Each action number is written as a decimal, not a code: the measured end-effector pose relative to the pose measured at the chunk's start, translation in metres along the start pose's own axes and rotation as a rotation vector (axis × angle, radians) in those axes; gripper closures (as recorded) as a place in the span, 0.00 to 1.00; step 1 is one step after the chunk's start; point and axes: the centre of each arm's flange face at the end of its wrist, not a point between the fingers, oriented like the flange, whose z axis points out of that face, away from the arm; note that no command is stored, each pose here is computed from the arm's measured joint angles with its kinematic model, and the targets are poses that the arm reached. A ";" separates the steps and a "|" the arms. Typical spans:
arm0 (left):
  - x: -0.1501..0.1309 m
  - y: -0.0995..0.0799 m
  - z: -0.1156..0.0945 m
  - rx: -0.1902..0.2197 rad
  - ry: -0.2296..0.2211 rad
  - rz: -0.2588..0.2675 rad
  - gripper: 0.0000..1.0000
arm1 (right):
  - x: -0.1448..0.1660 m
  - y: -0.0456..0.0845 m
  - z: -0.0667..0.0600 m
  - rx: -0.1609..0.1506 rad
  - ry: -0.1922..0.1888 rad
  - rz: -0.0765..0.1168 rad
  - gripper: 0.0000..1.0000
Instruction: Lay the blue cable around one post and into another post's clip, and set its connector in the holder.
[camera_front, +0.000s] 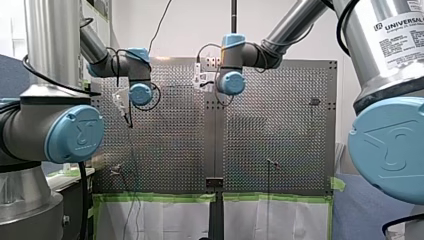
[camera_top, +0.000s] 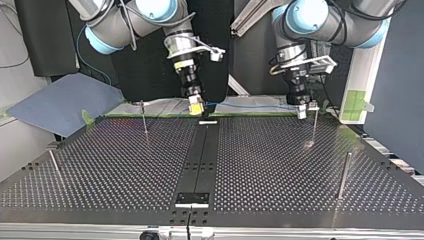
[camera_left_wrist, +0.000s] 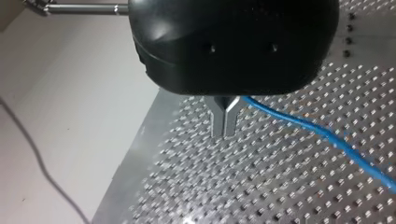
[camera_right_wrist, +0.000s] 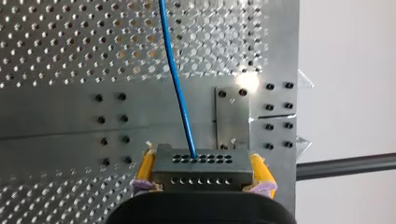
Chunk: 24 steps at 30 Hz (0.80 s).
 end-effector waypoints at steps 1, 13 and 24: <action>-0.003 0.002 0.001 -0.005 -0.002 -0.004 1.00 | 0.002 -0.001 0.001 0.005 0.001 0.000 1.00; -0.041 0.026 0.019 -0.074 -0.082 -0.048 1.00 | 0.022 -0.013 0.011 0.037 0.010 0.000 1.00; -0.066 0.031 0.048 -0.096 -0.127 -0.068 1.00 | 0.037 -0.022 0.019 0.058 0.034 0.006 1.00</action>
